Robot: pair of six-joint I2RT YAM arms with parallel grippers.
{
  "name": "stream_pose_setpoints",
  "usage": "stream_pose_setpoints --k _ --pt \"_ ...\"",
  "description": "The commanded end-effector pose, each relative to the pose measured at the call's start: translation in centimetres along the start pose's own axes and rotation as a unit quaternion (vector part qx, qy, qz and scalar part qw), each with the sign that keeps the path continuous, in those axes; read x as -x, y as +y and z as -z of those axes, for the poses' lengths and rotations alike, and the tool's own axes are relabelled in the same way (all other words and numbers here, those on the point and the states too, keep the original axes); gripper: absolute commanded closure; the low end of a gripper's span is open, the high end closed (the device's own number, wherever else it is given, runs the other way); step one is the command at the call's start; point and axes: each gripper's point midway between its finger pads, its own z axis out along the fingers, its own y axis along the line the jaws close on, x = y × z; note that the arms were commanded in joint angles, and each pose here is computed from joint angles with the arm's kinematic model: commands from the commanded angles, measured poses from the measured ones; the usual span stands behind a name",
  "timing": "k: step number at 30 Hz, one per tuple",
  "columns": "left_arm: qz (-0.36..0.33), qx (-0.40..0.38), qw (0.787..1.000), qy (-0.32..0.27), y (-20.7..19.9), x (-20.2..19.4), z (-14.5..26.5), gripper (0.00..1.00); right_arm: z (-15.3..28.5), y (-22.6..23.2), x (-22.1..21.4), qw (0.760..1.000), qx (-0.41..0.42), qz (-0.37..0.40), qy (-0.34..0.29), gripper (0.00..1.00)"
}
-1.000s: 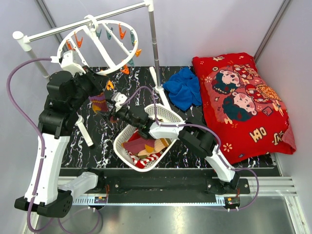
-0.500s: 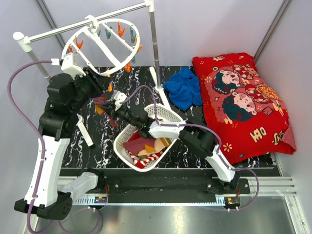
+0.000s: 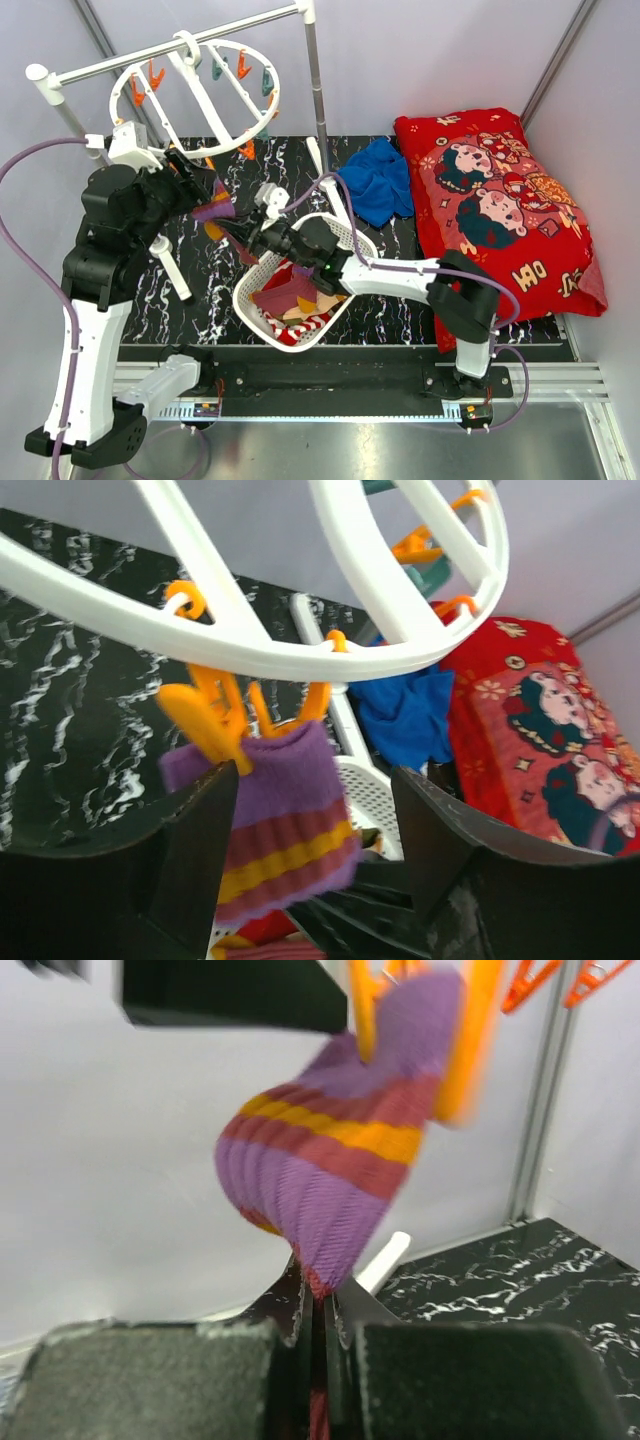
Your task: Remove the socks clipped to the hanger
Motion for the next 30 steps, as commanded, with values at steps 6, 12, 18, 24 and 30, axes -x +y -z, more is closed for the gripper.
stream_pose_setpoints --k 6,12,18,24,30 --pt "-0.048 0.0 0.998 -0.033 -0.2 2.8 3.3 0.29 2.6 3.8 6.1 0.993 0.067 -0.078 -0.058 1.0" --pt "-0.058 -0.027 0.998 -0.015 -0.8 2.3 3.3 0.28 3.9 4.6 7.4 0.984 0.092 -0.129 -0.086 1.0" --pt "-0.012 -0.13 0.991 -0.012 -2.0 2.0 2.3 0.27 4.9 6.2 9.1 0.964 0.15 -0.184 -0.117 1.0" --pt "0.027 -0.238 0.97 -0.032 -3.0 2.1 2.0 0.26 5.7 7.0 10.6 0.951 0.19 -0.202 -0.135 1.0" --pt "0.021 -0.343 0.938 -0.047 -4.4 1.5 1.8 0.22 6.2 7.5 10.3 0.944 0.216 -0.214 -0.126 1.0"
